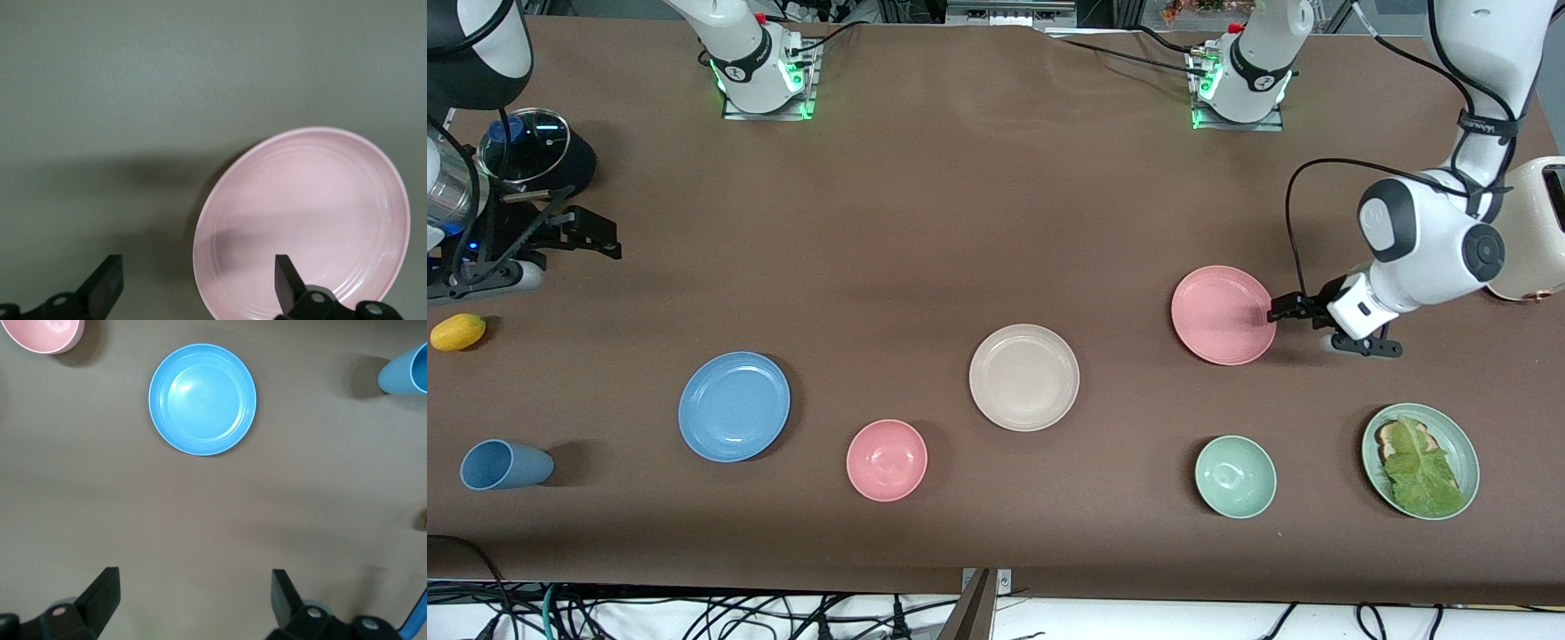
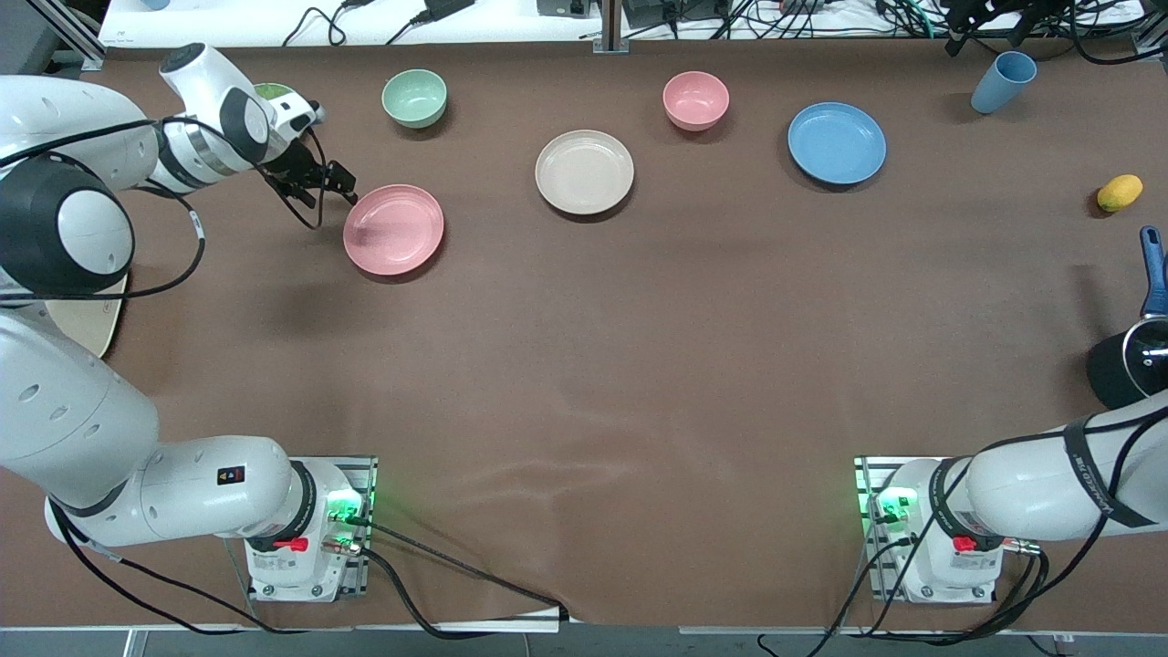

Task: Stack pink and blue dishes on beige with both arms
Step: 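Grip the pink plate with the left gripper while the right gripper reaches the blue plate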

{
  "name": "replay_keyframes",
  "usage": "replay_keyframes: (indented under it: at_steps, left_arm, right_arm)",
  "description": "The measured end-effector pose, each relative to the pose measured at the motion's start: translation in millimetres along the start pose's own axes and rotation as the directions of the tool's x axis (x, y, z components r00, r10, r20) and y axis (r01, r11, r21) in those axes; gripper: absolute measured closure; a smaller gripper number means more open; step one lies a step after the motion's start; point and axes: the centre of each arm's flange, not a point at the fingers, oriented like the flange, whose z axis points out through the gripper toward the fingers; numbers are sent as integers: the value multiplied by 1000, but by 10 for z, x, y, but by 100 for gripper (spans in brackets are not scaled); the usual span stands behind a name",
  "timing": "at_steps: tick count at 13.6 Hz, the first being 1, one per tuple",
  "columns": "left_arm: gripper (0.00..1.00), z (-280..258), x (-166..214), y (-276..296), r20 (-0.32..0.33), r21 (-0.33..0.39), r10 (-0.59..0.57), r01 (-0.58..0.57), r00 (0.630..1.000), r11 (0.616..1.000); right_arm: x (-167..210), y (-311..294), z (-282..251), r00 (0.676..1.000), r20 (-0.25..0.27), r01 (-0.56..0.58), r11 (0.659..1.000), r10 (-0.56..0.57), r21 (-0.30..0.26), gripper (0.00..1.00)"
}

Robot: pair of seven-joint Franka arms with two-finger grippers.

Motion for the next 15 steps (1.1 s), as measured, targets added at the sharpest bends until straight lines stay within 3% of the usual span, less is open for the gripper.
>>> replay_keyframes:
  at_steps: [8, 11, 15]
  left_arm:
    - [0, 277, -240, 48, -41, 38, 4, -3, 999, 999]
    - [0, 450, -264, 6, -45, -8, -59, 59, 997, 998]
    - [2, 641, -278, 9, -54, -39, -56, 54, 997, 998]
  right_arm:
    - [47, 134, 145, 1000, 23, -4, 1000, 4, 4, 0]
    - [185, 168, 392, 999, 42, -6, 1000, 6, 3, 0]
    - [513, 280, 823, 1000, -7, -16, 1000, 16, -12, 0]
